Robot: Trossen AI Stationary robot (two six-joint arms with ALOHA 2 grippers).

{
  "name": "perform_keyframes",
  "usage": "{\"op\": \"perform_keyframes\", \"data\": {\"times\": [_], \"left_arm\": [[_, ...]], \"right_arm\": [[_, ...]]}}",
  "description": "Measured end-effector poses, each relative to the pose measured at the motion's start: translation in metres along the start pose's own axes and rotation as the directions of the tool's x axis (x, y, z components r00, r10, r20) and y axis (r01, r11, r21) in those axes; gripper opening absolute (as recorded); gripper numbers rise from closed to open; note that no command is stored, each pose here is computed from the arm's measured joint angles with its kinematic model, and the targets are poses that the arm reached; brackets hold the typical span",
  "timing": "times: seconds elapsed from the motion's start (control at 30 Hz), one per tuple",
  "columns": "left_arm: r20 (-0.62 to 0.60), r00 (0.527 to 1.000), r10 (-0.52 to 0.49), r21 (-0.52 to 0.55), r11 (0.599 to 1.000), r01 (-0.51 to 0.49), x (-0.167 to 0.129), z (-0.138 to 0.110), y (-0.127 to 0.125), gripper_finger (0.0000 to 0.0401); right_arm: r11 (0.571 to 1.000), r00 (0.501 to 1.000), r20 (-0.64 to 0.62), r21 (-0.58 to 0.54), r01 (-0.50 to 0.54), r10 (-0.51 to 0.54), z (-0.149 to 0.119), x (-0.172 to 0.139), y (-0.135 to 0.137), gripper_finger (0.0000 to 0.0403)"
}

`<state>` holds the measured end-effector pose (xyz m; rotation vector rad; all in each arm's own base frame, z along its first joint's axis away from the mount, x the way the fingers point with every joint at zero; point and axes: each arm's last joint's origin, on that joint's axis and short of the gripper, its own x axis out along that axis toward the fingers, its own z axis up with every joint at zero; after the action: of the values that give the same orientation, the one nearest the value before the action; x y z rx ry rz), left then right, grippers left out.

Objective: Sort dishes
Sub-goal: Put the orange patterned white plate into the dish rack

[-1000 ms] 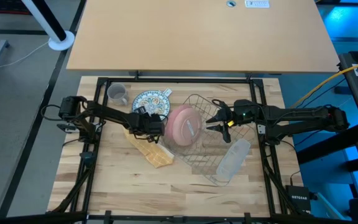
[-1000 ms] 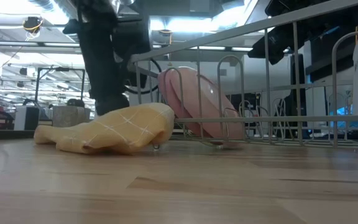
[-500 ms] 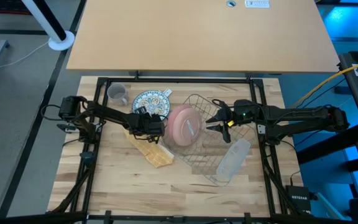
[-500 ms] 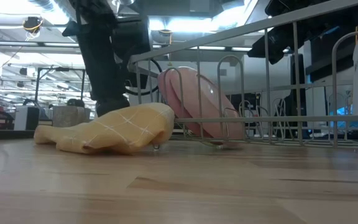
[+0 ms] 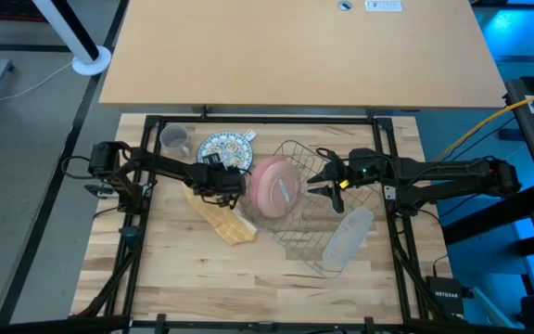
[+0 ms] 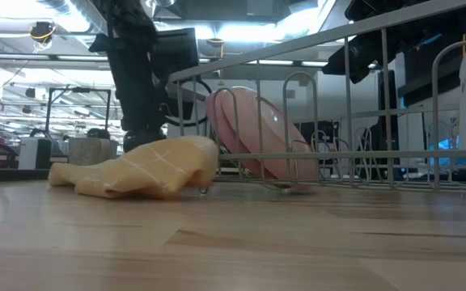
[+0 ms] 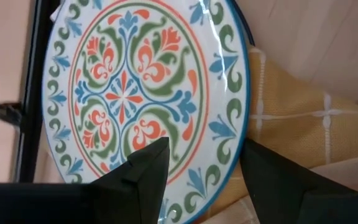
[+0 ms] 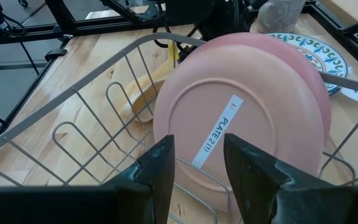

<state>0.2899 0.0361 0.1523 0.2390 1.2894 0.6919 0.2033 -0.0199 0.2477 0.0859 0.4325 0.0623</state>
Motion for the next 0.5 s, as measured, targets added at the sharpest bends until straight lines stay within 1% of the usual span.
{"op": "perform_keyframes", "data": {"times": [0.1,0.3,0.4,0.5], "left_arm": [[-0.011,1.000,-0.016,0.043,0.999,0.016,0.003,0.001,0.004,0.0186],[-0.030,0.999,-0.016,0.087,0.996,0.019,0.008,0.001,0.011,0.0183],[-0.037,0.999,-0.014,0.114,0.993,0.018,0.010,0.001,0.014,0.0163],[-0.041,0.999,-0.013,0.118,0.993,0.018,0.011,0.001,0.016,0.0127]], "right_arm": [[1.000,1.000,0.000,0.000,0.000,0.000,0.000,0.000,0.000,0.0143],[1.000,1.000,0.000,0.000,0.000,0.000,0.000,0.000,0.000,0.0143],[1.000,1.000,0.000,0.000,0.000,0.000,0.000,0.000,0.000,0.0143],[1.000,1.000,0.000,0.000,0.000,0.000,0.000,0.000,0.000,0.0143]]}}
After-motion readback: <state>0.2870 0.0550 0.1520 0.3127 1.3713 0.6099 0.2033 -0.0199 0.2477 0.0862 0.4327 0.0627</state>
